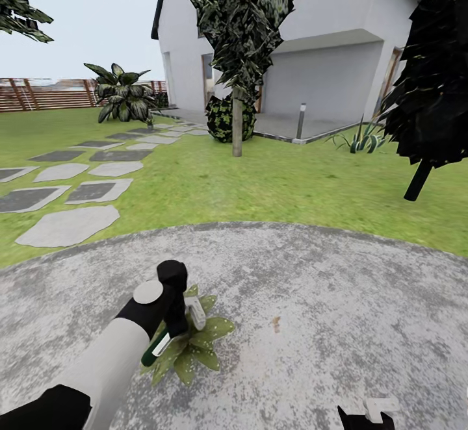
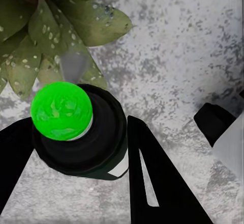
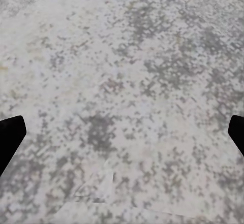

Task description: Pick up the pesticide atomizer in the garden and spray insectifuge to fully cover both potted plants in the garden.

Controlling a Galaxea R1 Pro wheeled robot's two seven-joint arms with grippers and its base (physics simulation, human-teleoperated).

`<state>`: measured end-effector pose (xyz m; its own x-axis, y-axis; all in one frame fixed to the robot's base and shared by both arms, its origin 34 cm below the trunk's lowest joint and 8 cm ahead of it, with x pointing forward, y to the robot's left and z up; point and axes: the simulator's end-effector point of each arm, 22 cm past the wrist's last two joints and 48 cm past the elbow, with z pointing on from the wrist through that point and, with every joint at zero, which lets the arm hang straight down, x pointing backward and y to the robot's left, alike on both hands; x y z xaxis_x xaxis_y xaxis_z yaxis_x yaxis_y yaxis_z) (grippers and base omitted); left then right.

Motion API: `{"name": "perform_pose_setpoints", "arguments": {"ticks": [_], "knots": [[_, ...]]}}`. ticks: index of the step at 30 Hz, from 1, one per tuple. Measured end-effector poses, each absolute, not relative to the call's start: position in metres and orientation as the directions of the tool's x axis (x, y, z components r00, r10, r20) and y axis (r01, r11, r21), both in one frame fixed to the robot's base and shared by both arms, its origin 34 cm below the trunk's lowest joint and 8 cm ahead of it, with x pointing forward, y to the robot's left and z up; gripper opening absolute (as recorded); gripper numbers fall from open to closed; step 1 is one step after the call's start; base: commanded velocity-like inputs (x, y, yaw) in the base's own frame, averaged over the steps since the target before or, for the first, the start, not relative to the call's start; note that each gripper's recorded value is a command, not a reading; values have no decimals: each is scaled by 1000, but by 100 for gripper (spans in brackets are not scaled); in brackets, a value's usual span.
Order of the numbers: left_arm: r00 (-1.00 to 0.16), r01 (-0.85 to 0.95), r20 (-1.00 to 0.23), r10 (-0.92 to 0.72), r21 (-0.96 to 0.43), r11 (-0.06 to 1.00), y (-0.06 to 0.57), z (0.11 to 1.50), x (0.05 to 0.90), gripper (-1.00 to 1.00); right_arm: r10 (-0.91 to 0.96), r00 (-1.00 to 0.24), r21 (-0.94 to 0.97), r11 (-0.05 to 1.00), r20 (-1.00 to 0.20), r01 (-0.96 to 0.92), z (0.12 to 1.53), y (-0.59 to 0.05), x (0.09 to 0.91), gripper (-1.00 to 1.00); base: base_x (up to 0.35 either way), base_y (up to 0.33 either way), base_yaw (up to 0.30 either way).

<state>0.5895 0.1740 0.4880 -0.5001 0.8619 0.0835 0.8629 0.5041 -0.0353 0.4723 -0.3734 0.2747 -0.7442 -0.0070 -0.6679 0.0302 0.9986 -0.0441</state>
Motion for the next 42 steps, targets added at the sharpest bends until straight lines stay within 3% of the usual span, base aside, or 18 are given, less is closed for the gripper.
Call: {"name": "perform_pose_setpoints", "arguments": {"ticks": [24,37,42], "knots": [[-491,868,69,868,-45,494,162,489,588,-100,-7,-744,-44,999,-668,30,275,-373,473,100,-50,0,3],[-498,864,67,865,-45,501,166,489,589,-100,-8,-744,-44,999,-668,29,275,-373,472,100,-1,0,238],[-516,856,11,856,-14,516,163,505,604,-100,-8,-744,-44,999,-668,29,275,-373,472,100,-59,0,201]]}}
